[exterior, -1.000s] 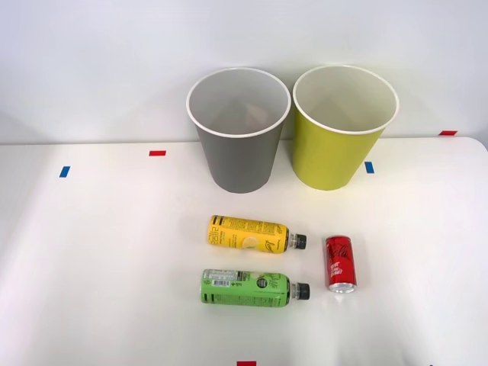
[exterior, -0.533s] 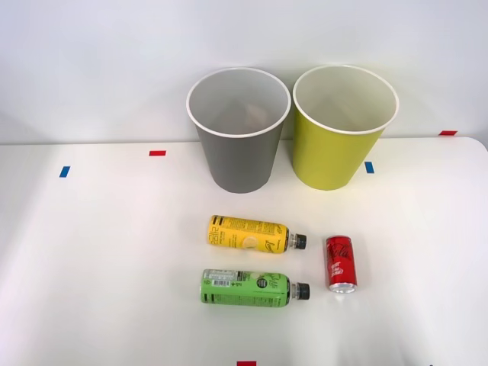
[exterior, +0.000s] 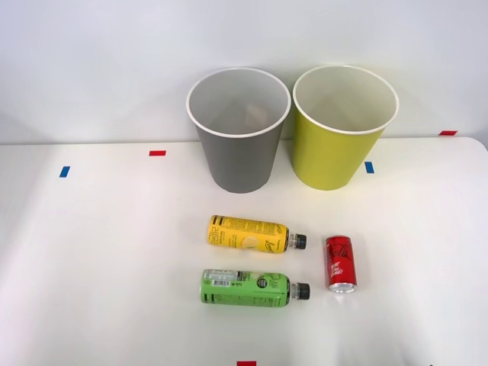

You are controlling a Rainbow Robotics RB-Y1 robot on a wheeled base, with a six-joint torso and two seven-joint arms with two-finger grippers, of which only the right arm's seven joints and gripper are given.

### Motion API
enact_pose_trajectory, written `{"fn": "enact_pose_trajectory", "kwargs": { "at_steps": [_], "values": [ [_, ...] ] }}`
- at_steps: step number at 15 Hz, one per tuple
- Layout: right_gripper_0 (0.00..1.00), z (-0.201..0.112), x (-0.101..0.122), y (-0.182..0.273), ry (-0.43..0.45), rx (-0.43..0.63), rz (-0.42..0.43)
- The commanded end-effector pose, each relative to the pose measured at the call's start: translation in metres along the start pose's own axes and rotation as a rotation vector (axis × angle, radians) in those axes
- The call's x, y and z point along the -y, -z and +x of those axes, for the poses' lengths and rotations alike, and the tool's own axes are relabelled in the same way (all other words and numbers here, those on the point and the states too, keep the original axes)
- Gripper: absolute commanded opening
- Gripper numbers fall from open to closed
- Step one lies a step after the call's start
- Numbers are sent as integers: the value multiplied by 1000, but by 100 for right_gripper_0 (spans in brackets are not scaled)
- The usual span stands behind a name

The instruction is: Put cans in the gray bin, plastic bottles in the light green bin

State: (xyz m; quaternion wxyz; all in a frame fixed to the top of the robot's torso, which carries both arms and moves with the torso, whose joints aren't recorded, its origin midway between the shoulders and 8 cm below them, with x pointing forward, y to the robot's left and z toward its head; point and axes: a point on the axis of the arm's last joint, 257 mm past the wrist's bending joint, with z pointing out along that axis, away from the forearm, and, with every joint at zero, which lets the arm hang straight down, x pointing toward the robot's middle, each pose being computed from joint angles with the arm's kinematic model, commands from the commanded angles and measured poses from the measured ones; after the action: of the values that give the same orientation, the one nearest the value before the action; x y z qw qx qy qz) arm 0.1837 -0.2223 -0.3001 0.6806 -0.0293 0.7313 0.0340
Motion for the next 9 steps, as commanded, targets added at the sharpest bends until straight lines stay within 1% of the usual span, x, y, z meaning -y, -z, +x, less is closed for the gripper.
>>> {"fn": "enact_pose_trajectory", "kwargs": {
  "at_steps": [1, 9],
  "values": [
    [100, 0, 0, 0, 0, 0, 0],
    [100, 0, 0, 0, 0, 0, 0]
  ]
}}
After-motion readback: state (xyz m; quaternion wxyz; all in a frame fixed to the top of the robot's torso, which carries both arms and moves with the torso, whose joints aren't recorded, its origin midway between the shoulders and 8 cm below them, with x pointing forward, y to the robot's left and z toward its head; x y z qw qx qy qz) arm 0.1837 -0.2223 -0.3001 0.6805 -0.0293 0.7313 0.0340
